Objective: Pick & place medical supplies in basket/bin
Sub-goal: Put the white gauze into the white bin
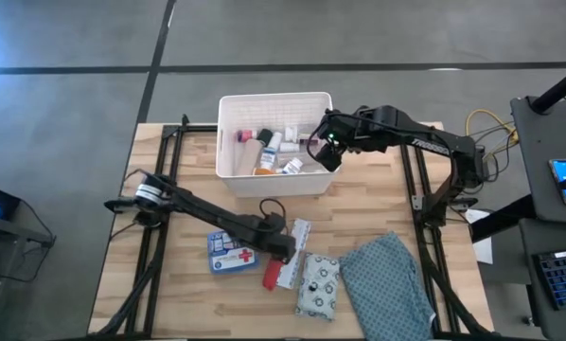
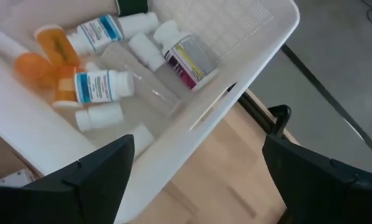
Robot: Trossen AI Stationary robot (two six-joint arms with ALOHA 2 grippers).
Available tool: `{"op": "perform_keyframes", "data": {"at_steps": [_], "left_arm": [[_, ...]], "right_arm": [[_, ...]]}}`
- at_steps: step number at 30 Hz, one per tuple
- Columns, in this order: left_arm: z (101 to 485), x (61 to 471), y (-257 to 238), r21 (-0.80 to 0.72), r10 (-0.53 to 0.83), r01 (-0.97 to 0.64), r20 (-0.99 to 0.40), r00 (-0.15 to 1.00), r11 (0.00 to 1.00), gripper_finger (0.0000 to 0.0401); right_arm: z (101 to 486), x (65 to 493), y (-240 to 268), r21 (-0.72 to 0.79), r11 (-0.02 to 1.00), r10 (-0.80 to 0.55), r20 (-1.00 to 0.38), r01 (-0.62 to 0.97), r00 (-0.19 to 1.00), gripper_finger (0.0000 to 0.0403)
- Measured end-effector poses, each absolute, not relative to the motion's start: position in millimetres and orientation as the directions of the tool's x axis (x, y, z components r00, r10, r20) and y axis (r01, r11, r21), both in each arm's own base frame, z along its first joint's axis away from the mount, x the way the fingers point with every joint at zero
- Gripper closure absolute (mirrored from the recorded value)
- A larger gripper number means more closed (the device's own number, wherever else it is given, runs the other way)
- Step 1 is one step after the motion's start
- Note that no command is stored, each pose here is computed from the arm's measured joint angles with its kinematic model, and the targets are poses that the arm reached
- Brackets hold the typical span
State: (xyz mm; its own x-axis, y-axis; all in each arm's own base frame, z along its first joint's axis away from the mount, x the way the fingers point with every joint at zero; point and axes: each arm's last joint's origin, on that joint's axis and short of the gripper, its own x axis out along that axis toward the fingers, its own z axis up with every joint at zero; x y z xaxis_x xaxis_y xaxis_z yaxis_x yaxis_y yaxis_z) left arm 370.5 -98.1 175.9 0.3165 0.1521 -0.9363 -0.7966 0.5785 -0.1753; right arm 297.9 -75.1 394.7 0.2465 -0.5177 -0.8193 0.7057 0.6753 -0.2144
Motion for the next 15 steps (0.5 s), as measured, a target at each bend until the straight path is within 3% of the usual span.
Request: {"op": "perform_keyframes", "data": {"at_steps": [4,7,15], "left_arm": [[169,373,-98,-0.166,0.156,-0.800,-0.939,0.307,0.576,0.0111],[164,374,-94,-0.154,0.163,-0.803,-0.941,0.297,0.575,0.0135],[157,379,-73,-0.082,0.176,-0.739,-0.948,0.265,0.669,0.0290]], "right_arm": [[391,299,-75,-0.221,0.677,-0.515,-0.823,0.702,0.238,0.0065],[391,299,-75,-0.224,0.679,-0.515,-0.824,0.699,0.237,0.0069],[393,298,-75,-0.219,0.678,-0.518,-0.820,0.702,0.244,0.0074]]}}
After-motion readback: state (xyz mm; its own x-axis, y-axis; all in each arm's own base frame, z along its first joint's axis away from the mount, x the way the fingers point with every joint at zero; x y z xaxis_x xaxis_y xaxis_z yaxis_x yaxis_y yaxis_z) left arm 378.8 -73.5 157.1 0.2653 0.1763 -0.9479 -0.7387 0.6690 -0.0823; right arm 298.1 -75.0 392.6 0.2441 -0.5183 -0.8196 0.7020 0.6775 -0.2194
